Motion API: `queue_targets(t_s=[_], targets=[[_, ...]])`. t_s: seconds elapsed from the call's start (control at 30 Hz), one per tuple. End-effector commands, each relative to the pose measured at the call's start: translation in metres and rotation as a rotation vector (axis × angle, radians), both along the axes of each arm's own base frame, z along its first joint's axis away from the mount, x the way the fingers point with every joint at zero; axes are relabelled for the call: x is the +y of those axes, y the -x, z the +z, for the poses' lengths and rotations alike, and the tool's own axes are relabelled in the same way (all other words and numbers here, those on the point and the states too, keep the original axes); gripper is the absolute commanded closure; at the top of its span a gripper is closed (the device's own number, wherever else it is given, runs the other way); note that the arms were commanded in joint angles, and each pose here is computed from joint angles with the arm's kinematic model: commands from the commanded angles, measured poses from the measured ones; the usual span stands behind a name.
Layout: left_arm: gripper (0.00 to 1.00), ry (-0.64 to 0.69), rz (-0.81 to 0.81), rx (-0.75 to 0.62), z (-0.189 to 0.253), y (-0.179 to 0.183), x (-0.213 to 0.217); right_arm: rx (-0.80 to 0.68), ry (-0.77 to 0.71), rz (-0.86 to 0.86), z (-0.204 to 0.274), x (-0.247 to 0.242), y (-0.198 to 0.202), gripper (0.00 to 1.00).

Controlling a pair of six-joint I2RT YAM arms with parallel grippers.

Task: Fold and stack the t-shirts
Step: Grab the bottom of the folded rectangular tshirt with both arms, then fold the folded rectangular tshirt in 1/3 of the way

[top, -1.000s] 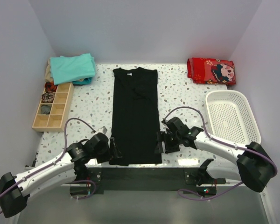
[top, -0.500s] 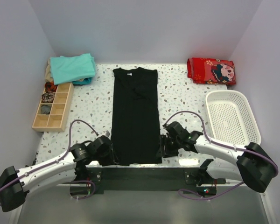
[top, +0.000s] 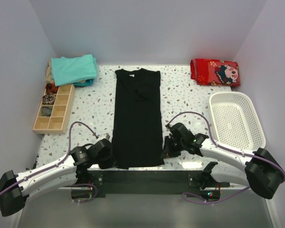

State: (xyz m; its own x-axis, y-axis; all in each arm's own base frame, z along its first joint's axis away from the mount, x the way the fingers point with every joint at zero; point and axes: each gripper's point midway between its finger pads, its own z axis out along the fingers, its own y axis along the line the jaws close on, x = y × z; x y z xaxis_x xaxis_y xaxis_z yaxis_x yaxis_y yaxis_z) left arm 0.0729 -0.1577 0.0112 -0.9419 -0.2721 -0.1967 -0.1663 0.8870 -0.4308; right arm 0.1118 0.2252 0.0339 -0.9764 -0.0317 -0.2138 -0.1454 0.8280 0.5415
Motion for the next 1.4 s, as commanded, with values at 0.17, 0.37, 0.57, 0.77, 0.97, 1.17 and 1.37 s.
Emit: queue_targets(t_s=[0.17, 0.37, 0.57, 0.77, 0.97, 1.17, 1.37], targets=[[1.0, -0.057, 0.024, -0.178, 0.045, -0.046, -0.012, -0.186, -0.03, 0.026, 0.05, 0.013, -0.032, 0.97], [1.0, -0.078, 0.017, -0.264, 0.07, -0.079, -0.034, -0.278, 0.021, 0.043, 0.068, 0.023, -0.062, 0.97], [1.0, -0.154, 0.038, -0.357, 0.091, -0.115, -0.043, -0.36, 0.108, 0.057, 0.08, 0.029, -0.099, 0.96], [1.0, -0.161, 0.058, -0.393, 0.098, -0.16, -0.039, -0.395, 0.139, 0.043, 0.086, 0.028, -0.149, 0.97], [1.0, -0.205, 0.063, -0.421, 0.098, -0.206, -0.035, -0.377, 0.151, 0.04, 0.079, 0.025, -0.198, 0.97], [1.0, -0.203, 0.039, -0.411, 0.083, -0.245, -0.041, -0.347, 0.163, 0.044, 0.067, 0.029, -0.23, 0.99], [1.0, -0.226, 0.047, -0.401, 0.07, -0.273, -0.034, -0.328, 0.203, 0.027, 0.053, 0.022, -0.25, 1.0]])
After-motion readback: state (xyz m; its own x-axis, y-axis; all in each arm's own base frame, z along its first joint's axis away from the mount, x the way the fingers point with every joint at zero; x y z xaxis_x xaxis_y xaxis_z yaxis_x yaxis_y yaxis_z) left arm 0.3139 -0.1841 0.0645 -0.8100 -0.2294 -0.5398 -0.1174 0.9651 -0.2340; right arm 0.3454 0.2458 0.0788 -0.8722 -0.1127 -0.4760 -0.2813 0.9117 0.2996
